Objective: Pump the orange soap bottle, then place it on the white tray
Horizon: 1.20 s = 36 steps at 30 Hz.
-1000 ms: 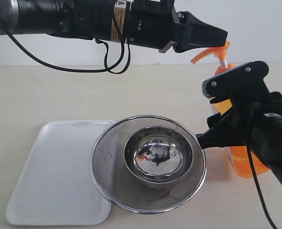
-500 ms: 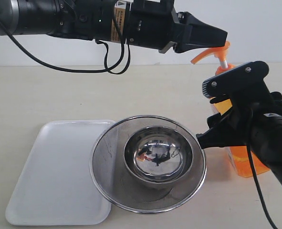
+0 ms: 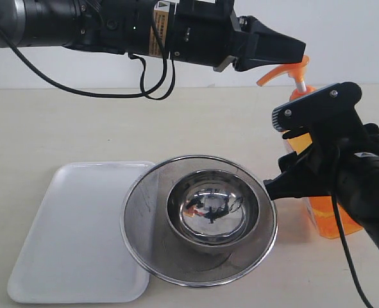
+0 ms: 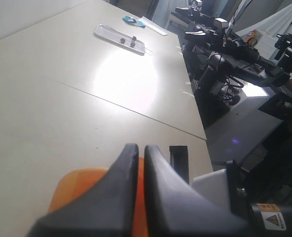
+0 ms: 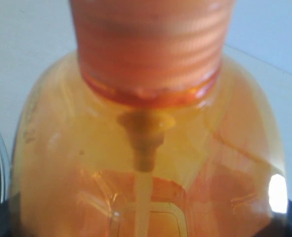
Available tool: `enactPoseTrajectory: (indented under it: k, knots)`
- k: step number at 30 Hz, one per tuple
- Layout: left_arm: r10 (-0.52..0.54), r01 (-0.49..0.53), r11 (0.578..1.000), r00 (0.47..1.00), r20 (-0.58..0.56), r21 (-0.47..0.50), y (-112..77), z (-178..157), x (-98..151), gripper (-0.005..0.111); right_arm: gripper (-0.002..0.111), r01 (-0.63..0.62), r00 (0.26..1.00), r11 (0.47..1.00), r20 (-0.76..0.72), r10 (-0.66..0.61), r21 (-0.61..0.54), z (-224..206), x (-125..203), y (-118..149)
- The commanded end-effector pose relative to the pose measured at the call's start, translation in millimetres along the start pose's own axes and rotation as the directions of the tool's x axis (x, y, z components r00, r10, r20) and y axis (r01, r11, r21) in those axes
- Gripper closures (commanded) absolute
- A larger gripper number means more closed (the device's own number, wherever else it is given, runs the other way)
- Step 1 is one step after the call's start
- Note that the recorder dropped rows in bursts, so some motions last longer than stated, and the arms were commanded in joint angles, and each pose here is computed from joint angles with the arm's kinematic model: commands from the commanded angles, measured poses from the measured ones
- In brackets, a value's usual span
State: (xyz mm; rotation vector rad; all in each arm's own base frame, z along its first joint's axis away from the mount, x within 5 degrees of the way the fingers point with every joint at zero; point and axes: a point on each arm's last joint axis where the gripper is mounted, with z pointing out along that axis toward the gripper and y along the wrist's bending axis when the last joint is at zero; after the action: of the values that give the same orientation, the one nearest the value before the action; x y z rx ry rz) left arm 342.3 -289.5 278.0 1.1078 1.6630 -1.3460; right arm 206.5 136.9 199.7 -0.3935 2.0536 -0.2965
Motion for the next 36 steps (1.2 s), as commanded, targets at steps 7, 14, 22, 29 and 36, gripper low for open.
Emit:
enactPoseTrajectory:
  k: [7, 14, 22, 29, 36]
  knots:
    - [0.023, -0.029, 0.999, 0.983, -0.183, -0.027, 15.0, 10, 40, 0.102, 0.109, 0.014, 1.0, 1.0, 0.026, -0.013, -0.027, 0, -4, 2]
    - [0.023, -0.029, 0.999, 0.983, -0.183, -0.029, 15.2, 10, 40, 0.102, 0.109, 0.014, 1.0, 1.0, 0.026, -0.013, -0.027, 0, -4, 2]
    - [0.023, -0.029, 0.999, 0.983, -0.183, -0.029, 15.2, 10, 40, 0.102, 0.109, 0.014, 1.0, 1.0, 0.026, -0.013, -0.027, 0, -4, 2]
    - [0.039, -0.045, 0.999, 0.984, -0.173, -0.028, 11.8, 9, 34, 0.102, 0.109, 0.014, 1.0, 1.0, 0.026, -0.013, -0.027, 0, -4, 2]
    - [0.123, -0.128, 0.991, 0.986, -0.117, -0.033, -2.4, 0, 1, 0.102, 0.109, 0.014, 1.0, 1.0, 0.026, -0.013, -0.027, 0, -4, 2]
